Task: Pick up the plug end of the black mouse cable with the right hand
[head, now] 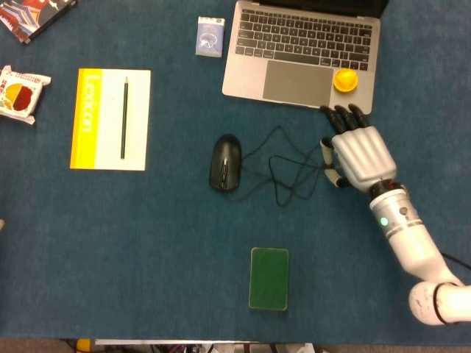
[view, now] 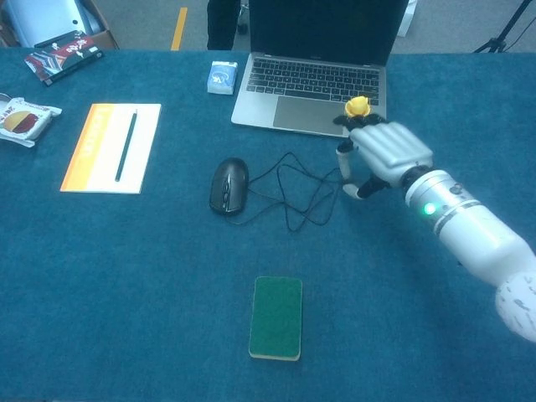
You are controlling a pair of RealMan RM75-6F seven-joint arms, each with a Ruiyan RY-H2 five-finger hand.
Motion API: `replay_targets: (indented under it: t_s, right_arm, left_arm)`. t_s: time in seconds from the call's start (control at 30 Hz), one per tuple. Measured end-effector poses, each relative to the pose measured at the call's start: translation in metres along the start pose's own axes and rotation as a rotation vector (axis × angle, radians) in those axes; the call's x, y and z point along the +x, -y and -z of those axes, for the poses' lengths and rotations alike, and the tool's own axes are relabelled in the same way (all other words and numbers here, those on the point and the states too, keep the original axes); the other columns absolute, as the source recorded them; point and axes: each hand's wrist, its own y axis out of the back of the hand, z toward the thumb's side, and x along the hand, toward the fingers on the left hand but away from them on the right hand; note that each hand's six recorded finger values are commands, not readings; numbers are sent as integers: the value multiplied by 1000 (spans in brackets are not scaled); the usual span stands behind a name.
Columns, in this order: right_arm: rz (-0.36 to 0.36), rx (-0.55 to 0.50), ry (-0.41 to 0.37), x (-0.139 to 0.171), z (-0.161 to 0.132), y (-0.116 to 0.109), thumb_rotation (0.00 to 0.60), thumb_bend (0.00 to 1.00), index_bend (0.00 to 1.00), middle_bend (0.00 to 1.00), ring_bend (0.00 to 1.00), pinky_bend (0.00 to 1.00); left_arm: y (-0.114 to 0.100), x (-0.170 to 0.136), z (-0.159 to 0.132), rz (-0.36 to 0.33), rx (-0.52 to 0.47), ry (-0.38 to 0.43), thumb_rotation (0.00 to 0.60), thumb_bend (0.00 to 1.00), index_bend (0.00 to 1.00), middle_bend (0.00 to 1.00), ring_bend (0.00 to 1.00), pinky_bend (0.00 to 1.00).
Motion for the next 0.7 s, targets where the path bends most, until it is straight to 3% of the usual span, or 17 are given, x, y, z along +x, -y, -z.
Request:
replay_targets:
  t_s: [0.23,0.7]
  right_arm:
    - [141,-55,-79,7,-15,-43,600,385,709,94,0,0]
    - [345,-185,-401,59,-81,-102,600,388,727,108,0,0]
  left_arm:
    - [-8,5,-5,-22,9,7,600,0,308,178,265,472]
    - [-27,27,-27,-59,27,56,600,0,308,178,265,472]
